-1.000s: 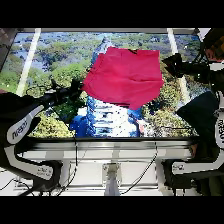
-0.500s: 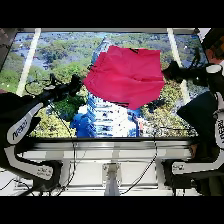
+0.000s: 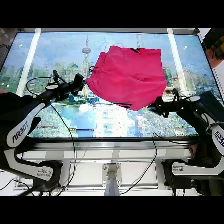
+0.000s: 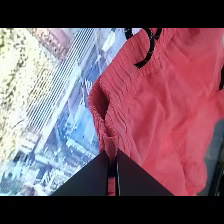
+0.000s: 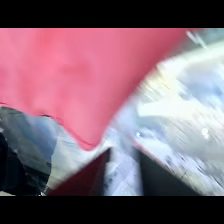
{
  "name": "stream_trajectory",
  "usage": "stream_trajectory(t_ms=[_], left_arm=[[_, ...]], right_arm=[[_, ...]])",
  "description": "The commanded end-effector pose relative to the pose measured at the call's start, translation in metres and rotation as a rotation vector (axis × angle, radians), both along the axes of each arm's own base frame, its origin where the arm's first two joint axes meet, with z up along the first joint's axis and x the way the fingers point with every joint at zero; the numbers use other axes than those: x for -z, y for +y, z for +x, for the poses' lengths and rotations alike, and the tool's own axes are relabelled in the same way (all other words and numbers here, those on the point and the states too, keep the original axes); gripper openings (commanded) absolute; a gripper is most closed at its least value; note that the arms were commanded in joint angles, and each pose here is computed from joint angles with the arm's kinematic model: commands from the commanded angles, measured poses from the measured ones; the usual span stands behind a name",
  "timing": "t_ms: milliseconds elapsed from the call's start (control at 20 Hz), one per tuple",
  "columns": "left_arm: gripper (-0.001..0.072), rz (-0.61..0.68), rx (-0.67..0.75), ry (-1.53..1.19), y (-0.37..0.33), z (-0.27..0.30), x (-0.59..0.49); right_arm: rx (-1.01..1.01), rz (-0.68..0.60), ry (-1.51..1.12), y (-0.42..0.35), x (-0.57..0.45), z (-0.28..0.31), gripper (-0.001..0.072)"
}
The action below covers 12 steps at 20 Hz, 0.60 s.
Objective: Fold the clothes and pants, and hang the long-sleeved shirts on hangers.
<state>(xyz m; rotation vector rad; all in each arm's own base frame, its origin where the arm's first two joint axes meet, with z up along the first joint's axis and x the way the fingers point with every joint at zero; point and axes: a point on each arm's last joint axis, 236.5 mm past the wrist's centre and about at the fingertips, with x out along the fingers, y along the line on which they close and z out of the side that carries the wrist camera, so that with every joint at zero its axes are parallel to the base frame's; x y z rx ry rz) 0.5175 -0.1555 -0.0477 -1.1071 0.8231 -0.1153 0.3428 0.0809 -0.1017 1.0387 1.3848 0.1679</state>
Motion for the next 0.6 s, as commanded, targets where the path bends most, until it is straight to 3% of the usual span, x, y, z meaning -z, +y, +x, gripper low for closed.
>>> stream_trajectory(t_ms=[0, 500, 550], left_arm=[[0.0019, 0.005, 0.016, -0.003, -0.006, -0.002, -0.001], [0.0019, 0.023, 0.041, -0.016, -0.012, -0.004, -0.001], [0.002, 0.024, 0.038, -0.017, -0.011, -0.003, -0.001]], right_arm=[[0.119, -0.031, 0.065, -0.003, 0.024, -0.008, 0.0445], [0.254, -0.048, -0.007, -0.01, 0.022, 0.025, 0.0429], [0.259, -0.049, -0.018, -0.011, 0.019, 0.03, 0.0269]])
